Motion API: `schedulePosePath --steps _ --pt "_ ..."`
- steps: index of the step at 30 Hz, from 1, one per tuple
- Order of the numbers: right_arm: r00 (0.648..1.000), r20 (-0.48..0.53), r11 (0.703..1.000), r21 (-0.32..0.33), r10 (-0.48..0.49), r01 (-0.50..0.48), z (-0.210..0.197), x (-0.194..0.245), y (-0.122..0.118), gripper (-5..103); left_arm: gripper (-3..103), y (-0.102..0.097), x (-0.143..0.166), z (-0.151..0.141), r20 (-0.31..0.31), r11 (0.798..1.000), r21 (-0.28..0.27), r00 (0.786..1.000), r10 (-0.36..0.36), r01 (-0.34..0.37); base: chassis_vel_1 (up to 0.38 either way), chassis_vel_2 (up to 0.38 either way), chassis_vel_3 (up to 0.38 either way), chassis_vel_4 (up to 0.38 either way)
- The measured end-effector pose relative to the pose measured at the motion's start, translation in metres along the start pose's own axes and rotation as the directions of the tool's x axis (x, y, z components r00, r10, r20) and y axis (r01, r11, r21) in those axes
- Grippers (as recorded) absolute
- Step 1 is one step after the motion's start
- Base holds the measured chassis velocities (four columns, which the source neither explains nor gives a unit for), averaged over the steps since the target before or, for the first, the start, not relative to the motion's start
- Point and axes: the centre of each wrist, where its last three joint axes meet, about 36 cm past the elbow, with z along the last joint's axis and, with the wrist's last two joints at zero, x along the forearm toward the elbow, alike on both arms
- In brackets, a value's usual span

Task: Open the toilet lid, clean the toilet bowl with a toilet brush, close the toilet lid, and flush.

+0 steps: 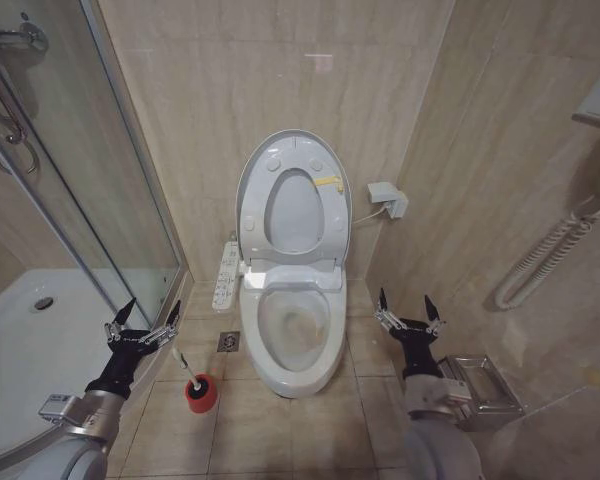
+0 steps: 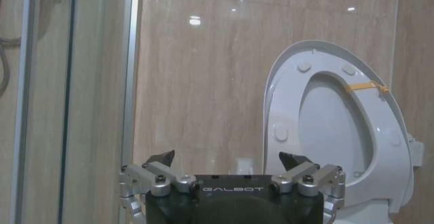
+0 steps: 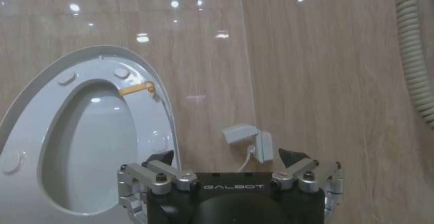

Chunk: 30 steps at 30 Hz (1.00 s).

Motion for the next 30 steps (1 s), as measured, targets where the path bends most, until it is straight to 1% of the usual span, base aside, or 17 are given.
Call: schedulePosePath --steps 6,11,30 --pt "1.000 0.005 1.000 0.005 -0.002 0.002 -0.002 0.008 0.001 100 100 0.000 0.000 0.000 0.000 1.000 0.000 1.000 0.000 0.000 0.000 0.000 0.000 0.000" --pt "1.000 0.010 1.000 -0.004 -0.014 0.014 -0.007 0.013 0.003 100 100 0.000 0.000 0.000 0.000 1.000 0.000 1.000 0.000 0.000 0.000 0.000 0.000 0.000" --pt "1.000 0.016 0.999 -0.020 -0.025 0.026 -0.011 0.014 0.004 100 100 0.000 0.000 0.000 0.000 1.000 0.000 1.000 0.000 0.000 0.000 0.000 0.000 0.000"
